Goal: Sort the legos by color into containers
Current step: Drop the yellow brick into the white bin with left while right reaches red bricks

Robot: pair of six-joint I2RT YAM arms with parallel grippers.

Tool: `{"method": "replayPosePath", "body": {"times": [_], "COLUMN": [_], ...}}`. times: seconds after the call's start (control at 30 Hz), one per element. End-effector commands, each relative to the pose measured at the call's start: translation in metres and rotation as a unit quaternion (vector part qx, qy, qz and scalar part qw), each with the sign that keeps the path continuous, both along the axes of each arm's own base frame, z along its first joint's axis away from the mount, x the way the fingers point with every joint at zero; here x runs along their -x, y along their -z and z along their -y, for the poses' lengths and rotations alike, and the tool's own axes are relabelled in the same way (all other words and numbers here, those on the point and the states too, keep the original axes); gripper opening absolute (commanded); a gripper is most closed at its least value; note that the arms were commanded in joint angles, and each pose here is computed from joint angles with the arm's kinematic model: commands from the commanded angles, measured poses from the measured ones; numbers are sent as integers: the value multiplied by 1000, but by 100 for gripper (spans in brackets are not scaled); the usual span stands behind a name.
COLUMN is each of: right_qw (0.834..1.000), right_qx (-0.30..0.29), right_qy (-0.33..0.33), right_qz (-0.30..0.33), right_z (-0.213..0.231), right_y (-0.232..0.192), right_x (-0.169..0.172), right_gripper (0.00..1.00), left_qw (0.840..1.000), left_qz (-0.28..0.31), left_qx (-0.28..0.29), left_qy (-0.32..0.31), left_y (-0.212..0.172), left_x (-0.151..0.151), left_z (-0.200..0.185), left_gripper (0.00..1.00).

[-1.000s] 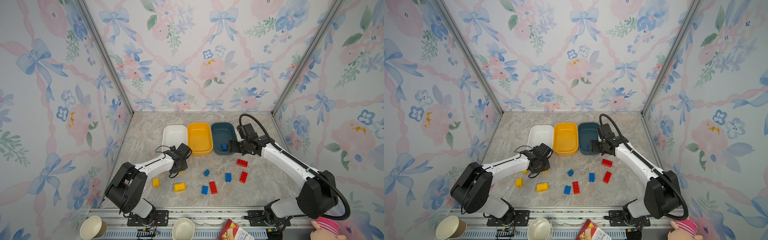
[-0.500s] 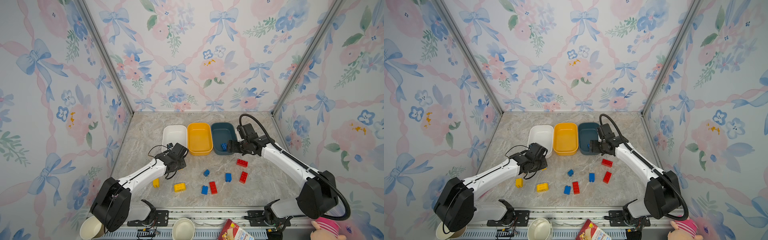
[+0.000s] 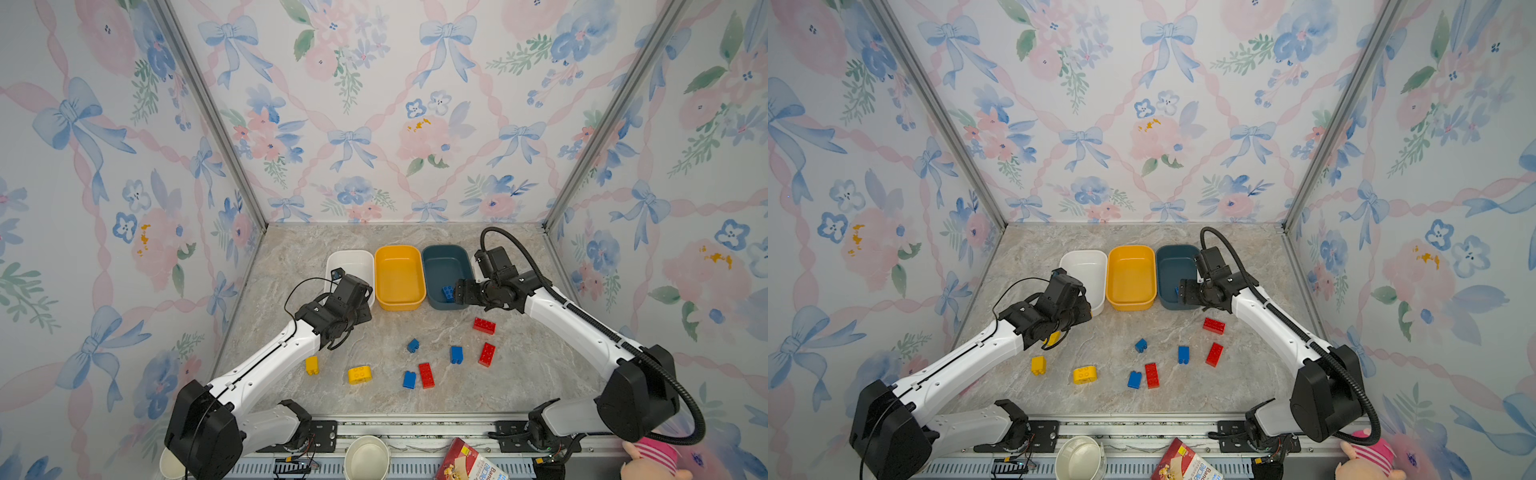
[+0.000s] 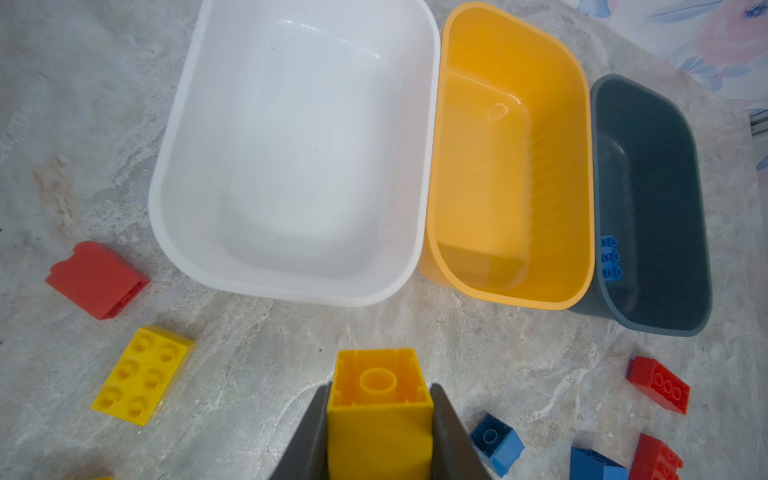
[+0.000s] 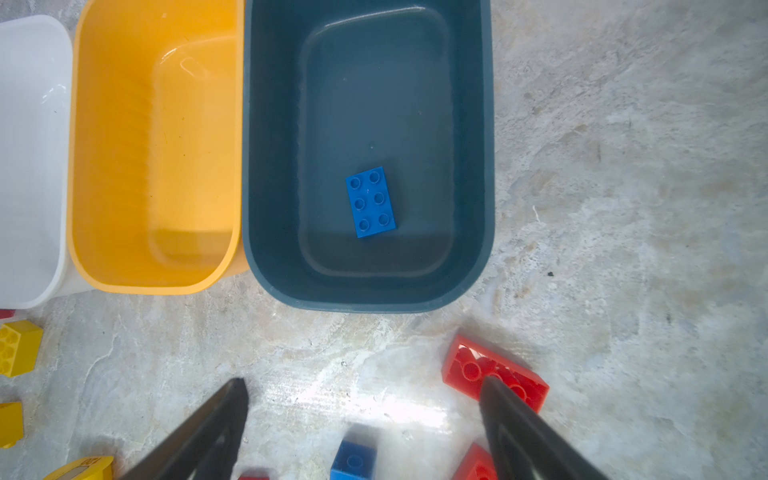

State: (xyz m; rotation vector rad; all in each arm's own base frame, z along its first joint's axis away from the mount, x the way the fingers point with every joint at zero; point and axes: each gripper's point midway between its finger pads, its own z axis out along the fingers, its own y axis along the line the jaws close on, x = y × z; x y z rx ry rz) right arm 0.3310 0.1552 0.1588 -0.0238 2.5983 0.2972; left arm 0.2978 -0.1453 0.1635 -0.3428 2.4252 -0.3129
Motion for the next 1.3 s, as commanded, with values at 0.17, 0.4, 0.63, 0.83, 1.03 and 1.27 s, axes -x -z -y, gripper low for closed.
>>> {"method": "replayPosePath", "body": {"times": [0.17,0.4,0.63,0.83,1.03,1.27], "right_qw": [1000,1000,1000,1000,999,998], "right_qx": [-6,-9,-1,6,7,12], "right_qy": [1,-1,-2,3,14,37], "right_qz": [-1,-1,-7,-19,-37,-54], "right_z": [-1,-5,-4,0,7,21], "right_y": [-9,-9,-8,-1,11,21], "right_x": [14,15,16,22,35,55], "right_gripper": [90,91,91,92,93,94], "left_qw": [999,999,998,997,996,997], "left_qz": [19,6,-18,-50,-61,-54], "left_qx": [-47,-44,-50,-56,-62,-55], "left_qy": [1,5,16,17,19,19], "left_y": [-17,2,35,66,77,70], "left_x": [-39,-69,-90,-96,-98,-101], "left_z": [-17,-28,-32,-39,-40,-39], "left_gripper": [19,19,19,22,37,56]}}
